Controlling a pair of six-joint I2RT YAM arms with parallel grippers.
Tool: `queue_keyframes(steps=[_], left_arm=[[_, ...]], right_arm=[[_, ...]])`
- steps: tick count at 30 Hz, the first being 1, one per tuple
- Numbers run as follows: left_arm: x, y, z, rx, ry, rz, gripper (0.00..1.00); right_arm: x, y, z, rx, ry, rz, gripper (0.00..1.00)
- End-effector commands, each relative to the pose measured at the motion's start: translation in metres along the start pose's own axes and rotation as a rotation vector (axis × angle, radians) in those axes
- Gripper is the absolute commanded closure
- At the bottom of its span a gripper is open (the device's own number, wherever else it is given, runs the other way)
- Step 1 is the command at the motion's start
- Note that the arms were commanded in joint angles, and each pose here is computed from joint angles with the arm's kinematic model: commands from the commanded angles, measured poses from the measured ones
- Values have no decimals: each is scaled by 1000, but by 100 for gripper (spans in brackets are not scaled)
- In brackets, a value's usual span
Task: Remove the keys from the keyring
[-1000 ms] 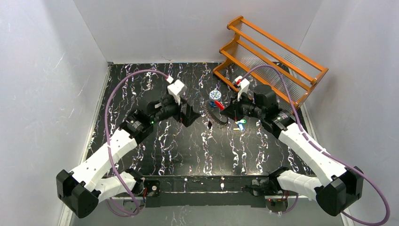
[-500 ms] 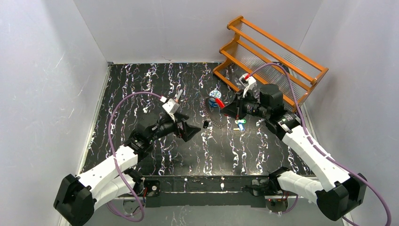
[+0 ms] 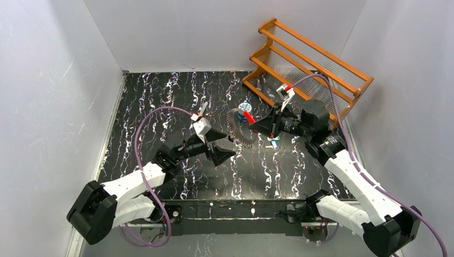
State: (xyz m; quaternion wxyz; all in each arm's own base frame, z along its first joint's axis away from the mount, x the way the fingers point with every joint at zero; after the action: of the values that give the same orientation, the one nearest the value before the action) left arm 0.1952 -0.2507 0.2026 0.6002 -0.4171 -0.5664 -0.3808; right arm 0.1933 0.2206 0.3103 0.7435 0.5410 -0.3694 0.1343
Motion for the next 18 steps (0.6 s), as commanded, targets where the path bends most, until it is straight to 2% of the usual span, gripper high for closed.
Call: queue_keyframes(steps=[1,6,11,15,18], left_arm=[[16,-9,-5,-77,-84,-127,4],[14,-14,-10,-146,-90,-138,13],[10,-18,-14,-199,-85,-128,14],[12,-20,-16,-223,-91,-124,24],[13,-21,-16,-232,-95,-118,27]], right_arm=[[10,20,3,95,-39,30,99],[8,23,6,108,-36,39,99],[5,24,8,122,-35,49,99],[3,22,8,122,-31,51,99],[1,21,8,127,-30,53,99]])
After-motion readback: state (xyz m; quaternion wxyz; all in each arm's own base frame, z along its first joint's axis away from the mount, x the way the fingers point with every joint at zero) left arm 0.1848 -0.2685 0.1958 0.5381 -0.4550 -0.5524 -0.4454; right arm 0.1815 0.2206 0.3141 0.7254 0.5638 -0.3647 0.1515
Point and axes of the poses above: each gripper's point midway between its finger pads, its own z axis back along the fingers, its own y axis along the line the jaws close on, x = y × z, the point moved 4 cm from there along z, back along the fingers, and after that the axes turned 12 degrees about -z, right-handed, at the moved point
